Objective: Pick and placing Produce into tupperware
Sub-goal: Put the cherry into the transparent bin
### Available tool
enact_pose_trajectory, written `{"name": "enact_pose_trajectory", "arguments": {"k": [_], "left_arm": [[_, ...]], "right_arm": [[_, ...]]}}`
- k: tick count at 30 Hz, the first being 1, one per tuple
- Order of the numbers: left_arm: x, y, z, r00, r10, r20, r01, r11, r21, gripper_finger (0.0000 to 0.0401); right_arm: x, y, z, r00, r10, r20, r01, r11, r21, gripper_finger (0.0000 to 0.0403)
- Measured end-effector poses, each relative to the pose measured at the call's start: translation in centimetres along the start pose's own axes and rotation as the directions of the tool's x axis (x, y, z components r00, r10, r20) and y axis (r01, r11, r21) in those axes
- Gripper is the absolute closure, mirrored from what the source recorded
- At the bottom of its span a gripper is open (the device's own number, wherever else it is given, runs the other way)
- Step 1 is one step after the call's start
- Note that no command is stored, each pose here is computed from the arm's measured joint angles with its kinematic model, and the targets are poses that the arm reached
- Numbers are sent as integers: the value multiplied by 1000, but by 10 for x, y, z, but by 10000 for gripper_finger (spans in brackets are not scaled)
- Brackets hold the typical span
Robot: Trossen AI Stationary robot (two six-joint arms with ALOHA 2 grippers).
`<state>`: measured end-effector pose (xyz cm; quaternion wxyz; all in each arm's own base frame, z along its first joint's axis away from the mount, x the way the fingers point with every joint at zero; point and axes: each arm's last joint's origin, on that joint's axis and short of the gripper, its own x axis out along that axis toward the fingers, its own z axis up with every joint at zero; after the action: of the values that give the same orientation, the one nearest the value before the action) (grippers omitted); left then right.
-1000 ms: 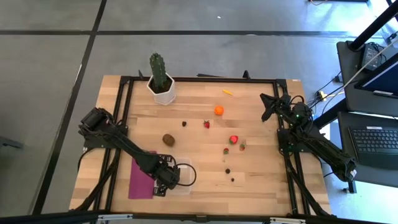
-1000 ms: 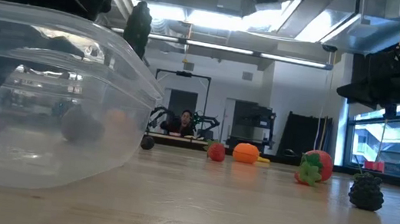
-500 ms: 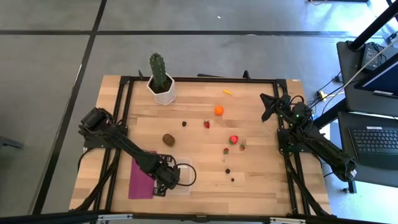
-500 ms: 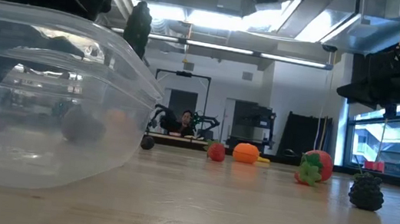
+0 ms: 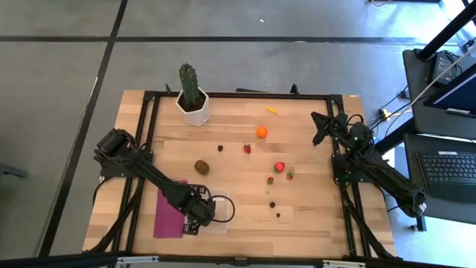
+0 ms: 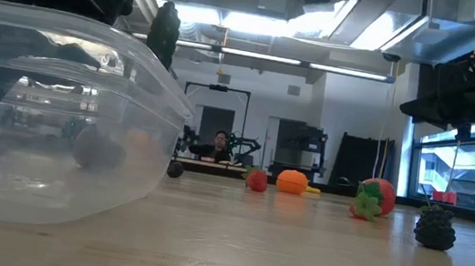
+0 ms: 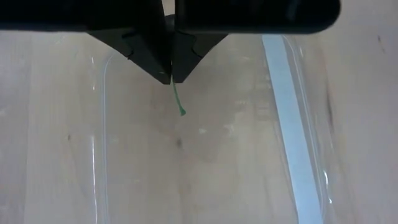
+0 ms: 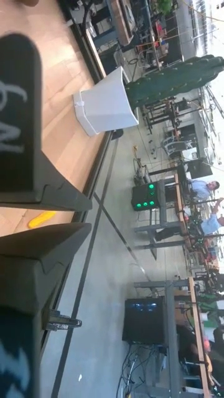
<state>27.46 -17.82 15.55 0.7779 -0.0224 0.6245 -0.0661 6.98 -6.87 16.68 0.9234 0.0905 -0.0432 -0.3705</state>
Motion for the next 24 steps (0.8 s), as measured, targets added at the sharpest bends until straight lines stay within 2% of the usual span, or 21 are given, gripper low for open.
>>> {"name": "enact_pose_trajectory", "arguments": {"k": [5,18,24], "left_arm": [[0,0,0,1000,0,0,0,1000,0,399],[0,0,0,1000,-1,-1,1,1000,0,376],[-22,7,12,994,-91,-59,89,995,-48,392]], "right_arm": [[0,0,0,1000,0,0,0,1000,0,357],[0,0,0,1000,0,0,0,1000,0,357],[0,0,0,1000,0,0,0,1000,-4,357]]}}
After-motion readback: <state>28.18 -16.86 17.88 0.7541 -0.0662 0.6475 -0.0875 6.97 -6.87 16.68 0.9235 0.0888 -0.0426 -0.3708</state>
